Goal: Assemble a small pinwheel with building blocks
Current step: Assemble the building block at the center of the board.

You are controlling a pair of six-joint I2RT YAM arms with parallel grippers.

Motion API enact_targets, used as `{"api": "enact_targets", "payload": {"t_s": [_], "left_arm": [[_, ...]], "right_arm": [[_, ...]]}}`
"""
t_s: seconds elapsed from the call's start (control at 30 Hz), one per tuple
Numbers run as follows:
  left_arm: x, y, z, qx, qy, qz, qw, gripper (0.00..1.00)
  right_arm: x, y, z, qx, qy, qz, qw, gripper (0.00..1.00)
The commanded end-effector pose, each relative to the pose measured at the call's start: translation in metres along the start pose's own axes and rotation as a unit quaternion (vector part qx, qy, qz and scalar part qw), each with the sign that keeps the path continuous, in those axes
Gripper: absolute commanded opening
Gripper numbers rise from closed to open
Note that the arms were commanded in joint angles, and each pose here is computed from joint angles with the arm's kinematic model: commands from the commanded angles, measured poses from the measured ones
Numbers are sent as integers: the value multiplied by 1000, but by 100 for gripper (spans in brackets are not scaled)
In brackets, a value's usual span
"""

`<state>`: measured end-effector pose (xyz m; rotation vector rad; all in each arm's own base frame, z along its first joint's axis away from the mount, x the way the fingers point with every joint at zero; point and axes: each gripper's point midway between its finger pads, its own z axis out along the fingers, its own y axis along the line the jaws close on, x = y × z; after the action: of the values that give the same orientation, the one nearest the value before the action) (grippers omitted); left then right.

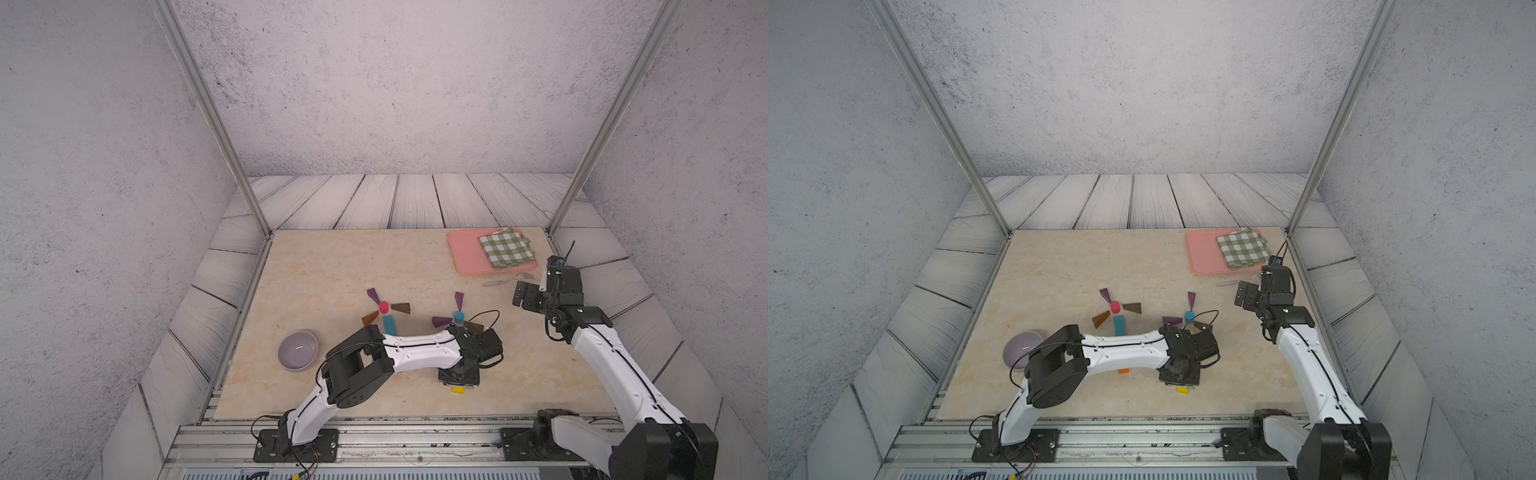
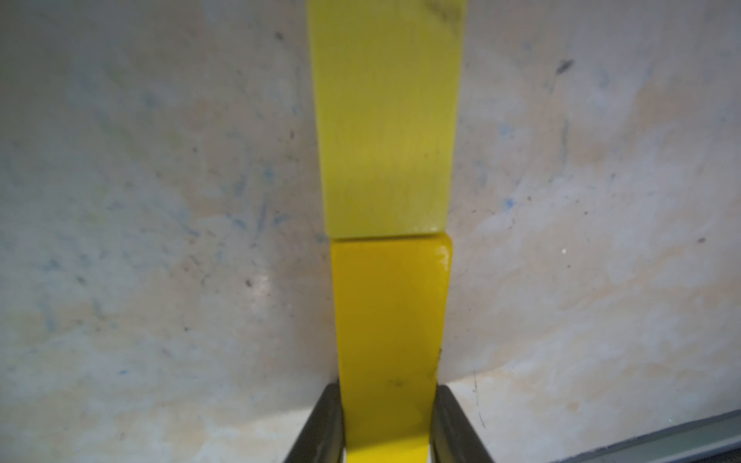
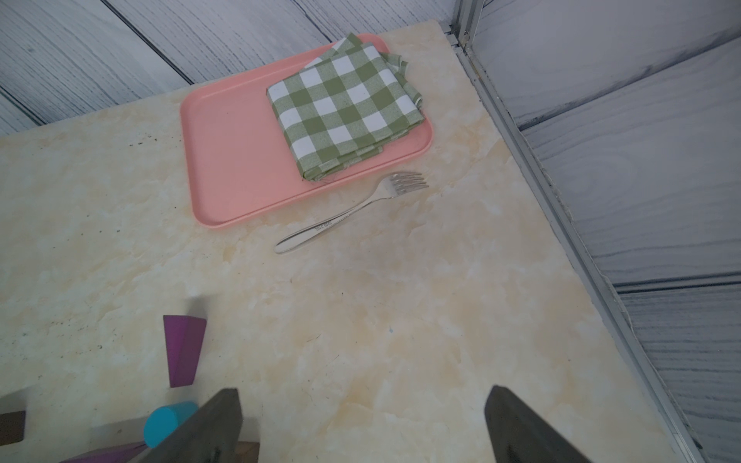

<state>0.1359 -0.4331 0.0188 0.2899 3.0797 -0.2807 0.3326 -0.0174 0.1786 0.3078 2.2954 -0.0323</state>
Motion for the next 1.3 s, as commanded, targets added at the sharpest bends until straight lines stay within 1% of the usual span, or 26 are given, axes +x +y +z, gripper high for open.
{"api": "enact_targets", "payload": {"t_s": [0.0, 0.07, 0.23, 0.3, 0.33, 0.37, 0.4, 0.57, 0.63, 0.7, 0.8, 0.87, 0.9, 0.97, 1.03, 1.07, 1.1, 1.13, 1.17, 1.2, 1.27], "left_arm": [[6, 21, 15, -35, 19, -8, 999, 25], [6, 22, 13, -37, 19, -8, 999, 29], [5, 23, 11, -38, 15, -7, 999, 35], [4, 24, 8, -43, 12, -6, 999, 44], [4, 24, 8, -43, 11, -5, 999, 53], [4, 24, 7, -44, 10, -4, 999, 79], [2, 24, 5, -45, 8, -3, 999, 96], [-3, 25, -9, -50, -8, 5, 999, 96], [-5, 26, -18, -55, -16, 9, 998, 96], [-8, 27, -33, -58, -28, 20, 998, 96], [-21, 33, -77, -66, -74, 43, 994, 96], [-36, 46, -129, -82, -135, 59, 986, 96], [-43, 56, -152, -91, -164, 67, 980, 96], [-63, 90, -205, -117, -236, 64, 963, 96], [-80, 122, -240, -106, -286, 57, 950, 96], [-91, 147, -252, -96, -302, 33, 948, 96], [-99, 167, -259, -80, -309, 11, 948, 96], [-106, 182, -261, -51, -315, 2, 948, 96], [-115, 204, -264, -32, -323, -22, 946, 96], [-119, 225, -266, -30, -329, -49, 942, 96], [-125, 265, -269, -48, -343, -82, 934, 96]], "right_arm": [[1, -3, -5, 1, -6, 6, 1000, 99], [1, -3, -5, 1, -6, 6, 1000, 99], [1, -2, -5, 0, -6, 5, 1000, 99], [1, -3, -5, 1, -5, 5, 1000, 99], [1, -2, -5, 0, -5, 5, 1000, 99], [1, -2, -5, -1, -6, 5, 1000, 99], [1, -2, -5, -1, -6, 5, 1000, 99], [1, -2, -4, -1, -5, 5, 1000, 99], [1, -2, -4, -1, -4, 5, 1000, 99], [1, -2, -4, -1, -4, 5, 1000, 99], [1, -1, -3, -2, -4, 3, 1000, 99], [1, 0, -3, -6, -2, -3, 1000, 99], [1, 1, -3, -7, -4, -5, 1000, 99], [0, 2, -2, -10, -7, -11, 1000, 99], [-1, 2, -1, -11, -14, -12, 1000, 99], [-1, 2, -1, -12, -15, -15, 1000, 99], [-2, 2, -1, -12, -17, -16, 1000, 99], [-2, 1, -1, -9, -19, -17, 1000, 99], [-1, 0, 0, -5, -19, -19, 1000, 99], [-2, -2, -1, -2, -21, -20, 1000, 99], [-1, -4, -1, 6, -22, -21, 1000, 99]]}}
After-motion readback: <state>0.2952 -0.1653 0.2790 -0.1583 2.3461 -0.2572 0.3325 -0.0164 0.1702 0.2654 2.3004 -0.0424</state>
